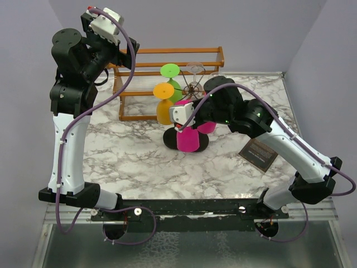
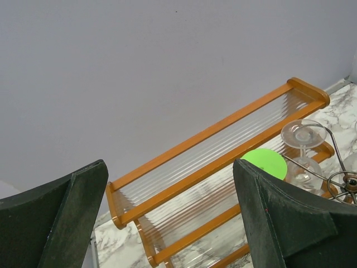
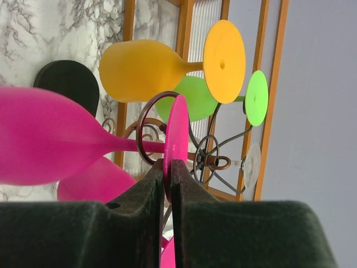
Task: Place the wine glass upside down on the wine glass rack
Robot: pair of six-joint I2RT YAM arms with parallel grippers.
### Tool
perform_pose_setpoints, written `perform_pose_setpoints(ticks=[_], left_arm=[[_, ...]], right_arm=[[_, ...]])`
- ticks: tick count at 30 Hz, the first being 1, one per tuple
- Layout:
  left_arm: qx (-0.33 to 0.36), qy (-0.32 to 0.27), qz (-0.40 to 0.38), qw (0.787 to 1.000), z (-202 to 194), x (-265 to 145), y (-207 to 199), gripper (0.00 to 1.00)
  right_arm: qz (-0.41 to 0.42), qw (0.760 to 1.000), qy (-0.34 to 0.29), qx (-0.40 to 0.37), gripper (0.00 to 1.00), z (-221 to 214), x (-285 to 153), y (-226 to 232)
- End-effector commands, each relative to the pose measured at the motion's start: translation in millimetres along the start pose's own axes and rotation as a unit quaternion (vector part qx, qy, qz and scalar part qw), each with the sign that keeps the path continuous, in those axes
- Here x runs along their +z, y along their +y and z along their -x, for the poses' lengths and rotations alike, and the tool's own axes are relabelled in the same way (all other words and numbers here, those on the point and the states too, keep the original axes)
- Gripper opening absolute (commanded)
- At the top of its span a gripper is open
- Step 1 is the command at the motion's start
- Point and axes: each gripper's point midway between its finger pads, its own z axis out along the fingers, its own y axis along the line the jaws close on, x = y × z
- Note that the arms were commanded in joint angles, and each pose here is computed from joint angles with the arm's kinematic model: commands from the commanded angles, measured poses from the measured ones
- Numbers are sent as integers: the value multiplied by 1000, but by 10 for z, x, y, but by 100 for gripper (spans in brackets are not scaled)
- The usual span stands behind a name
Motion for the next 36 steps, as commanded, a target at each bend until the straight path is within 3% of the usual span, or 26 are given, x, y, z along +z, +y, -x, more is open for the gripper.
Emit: perform_pose_setpoints(ticks=[1, 8, 16, 22, 26, 31, 33, 36], left_arm=[[14, -18, -2, 1000, 113, -80, 5, 98], [19, -14, -3, 1000, 83, -89, 1, 98], [19, -7, -2, 1000, 13, -88, -4, 98], [21, 2, 13, 1000, -57, -132, 31, 99], [15, 18, 48, 999, -212, -194, 122, 99], [-11, 37, 146, 989, -510, -316, 402, 99], [-18, 36, 185, 982, -571, -408, 528, 99], [-23, 27, 217, 976, -630, -524, 613, 99]], right_arm=[[-18, 1000, -5, -3, 12, 34, -138, -56], [-8, 1000, -6, -6, 21, 22, -162, 1], [6, 1000, -19, 0, 40, 45, -233, 78], [-16, 996, -70, 53, 53, 116, -501, -102], [-80, 984, -96, 125, 63, -7, -837, -421], [-208, 946, -57, 243, 77, -615, -1266, -872], [-277, 913, -26, 298, 81, -976, -1471, -1026], [-394, 841, 23, 371, 93, -1566, -1872, -1171]])
